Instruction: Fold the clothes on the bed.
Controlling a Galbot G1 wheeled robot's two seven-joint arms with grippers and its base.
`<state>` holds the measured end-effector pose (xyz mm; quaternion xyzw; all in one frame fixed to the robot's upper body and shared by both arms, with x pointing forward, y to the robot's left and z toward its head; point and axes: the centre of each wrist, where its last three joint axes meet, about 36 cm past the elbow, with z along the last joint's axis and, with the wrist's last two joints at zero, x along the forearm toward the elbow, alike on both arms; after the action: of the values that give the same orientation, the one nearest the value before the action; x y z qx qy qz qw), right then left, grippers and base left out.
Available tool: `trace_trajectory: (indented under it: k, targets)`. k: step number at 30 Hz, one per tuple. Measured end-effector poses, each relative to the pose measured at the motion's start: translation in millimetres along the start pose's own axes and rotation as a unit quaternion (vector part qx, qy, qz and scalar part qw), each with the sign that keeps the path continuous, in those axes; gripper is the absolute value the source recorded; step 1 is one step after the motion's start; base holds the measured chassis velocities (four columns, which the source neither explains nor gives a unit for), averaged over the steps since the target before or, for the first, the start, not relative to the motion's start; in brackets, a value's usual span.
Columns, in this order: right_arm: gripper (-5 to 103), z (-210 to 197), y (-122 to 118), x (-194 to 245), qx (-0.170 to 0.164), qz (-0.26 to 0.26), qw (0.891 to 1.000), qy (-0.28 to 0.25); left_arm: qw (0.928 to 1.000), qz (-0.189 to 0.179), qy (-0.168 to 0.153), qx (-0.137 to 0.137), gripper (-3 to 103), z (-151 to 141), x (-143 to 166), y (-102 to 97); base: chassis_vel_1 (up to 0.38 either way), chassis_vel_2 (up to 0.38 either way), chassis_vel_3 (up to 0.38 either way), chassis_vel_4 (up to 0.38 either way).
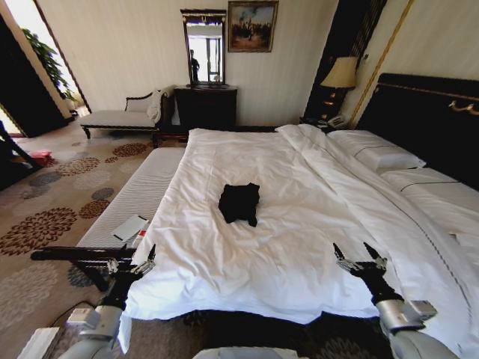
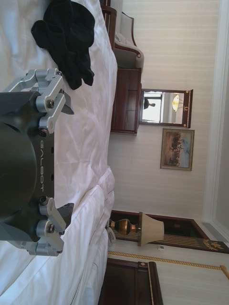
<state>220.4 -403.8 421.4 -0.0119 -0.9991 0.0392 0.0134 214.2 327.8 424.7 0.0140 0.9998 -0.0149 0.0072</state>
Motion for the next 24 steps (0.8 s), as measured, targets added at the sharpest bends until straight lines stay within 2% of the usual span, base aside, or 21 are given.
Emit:
trace_trajectory:
  k: [24]
  targets:
    - [100, 2.0, -2.7, 2.5, -0.001, 0.000, 1.000, -0.007, 1.0000, -0.001, -0.001, 0.001, 100, -0.6, 0.2, -0.2, 0.000, 0.000, 0.000, 0.000]
